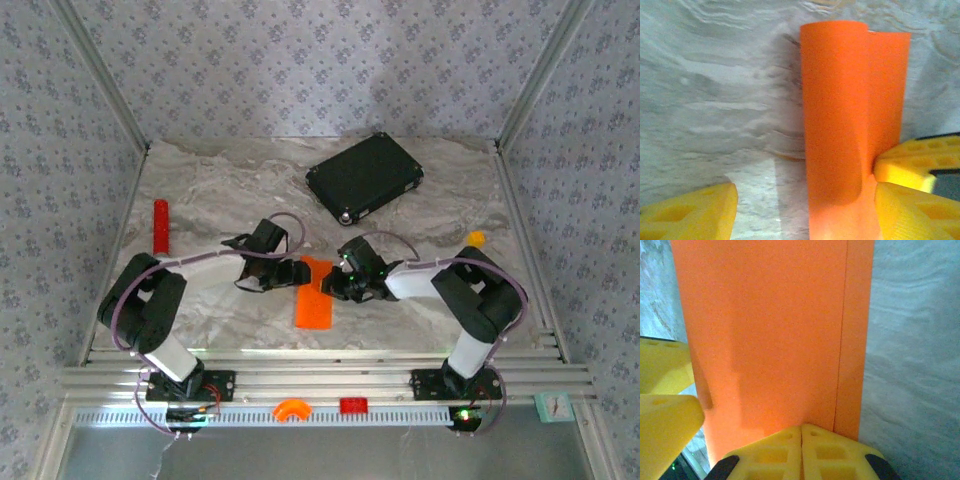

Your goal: Fold a paper plane with a square sheet of paper (pick it up from the middle)

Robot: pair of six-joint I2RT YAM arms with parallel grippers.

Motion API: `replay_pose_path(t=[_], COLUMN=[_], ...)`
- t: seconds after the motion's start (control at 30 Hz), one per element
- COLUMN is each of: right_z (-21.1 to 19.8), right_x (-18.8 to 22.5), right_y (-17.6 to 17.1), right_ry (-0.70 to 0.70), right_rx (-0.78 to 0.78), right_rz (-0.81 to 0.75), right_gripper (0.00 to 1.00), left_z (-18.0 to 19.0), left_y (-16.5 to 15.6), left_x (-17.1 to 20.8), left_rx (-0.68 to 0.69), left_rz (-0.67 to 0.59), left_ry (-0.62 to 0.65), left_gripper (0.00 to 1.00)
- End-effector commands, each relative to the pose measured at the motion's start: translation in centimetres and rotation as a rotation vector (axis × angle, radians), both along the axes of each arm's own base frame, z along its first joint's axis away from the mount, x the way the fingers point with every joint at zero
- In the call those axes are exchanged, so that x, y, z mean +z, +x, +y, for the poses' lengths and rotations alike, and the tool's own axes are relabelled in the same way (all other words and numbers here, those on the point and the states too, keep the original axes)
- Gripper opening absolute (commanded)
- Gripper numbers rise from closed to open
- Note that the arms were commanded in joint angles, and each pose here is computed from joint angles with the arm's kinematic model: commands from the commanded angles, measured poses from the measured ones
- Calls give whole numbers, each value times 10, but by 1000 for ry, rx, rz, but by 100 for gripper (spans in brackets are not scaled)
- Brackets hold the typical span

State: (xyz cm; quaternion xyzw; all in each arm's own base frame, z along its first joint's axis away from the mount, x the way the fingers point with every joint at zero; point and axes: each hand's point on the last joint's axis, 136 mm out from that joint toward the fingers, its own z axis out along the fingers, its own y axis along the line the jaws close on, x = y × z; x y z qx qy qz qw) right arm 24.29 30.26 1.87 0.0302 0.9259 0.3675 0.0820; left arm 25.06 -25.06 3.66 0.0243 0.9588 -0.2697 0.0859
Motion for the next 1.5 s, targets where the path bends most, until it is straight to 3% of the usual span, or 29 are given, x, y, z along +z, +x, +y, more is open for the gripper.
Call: replay_pose_path(t=[0.0,0.37,0.87,1.13,1.23,1.47], right_z=[-39,-30,-24,-4,-16,-77], right_x=[-33,-36,-43,2,24,43], right_y=[-26,-22,-31,-7,5,8], right_ry=[-170,-154,-159,-42,-55,-86], right_rx=[37,-15,-99,-75,-120,-337], right_rz=[117,114,115,-9,-92,-183], right_gripper=[9,10,10,22,31,32], left_z=[-24,-34,-22,-2,7,15], left_y=[-6,-19,-27,-26,-26,-28], left_x=[15,15,-8,-23,-31,-39], left_rx=[-21,-54,-59,-26,-1,5], left_rz=[2,39,62,45,50,66], left_ry=[-124,-160,-85,41,87,137], left_gripper=[71,63,55,47,46,45])
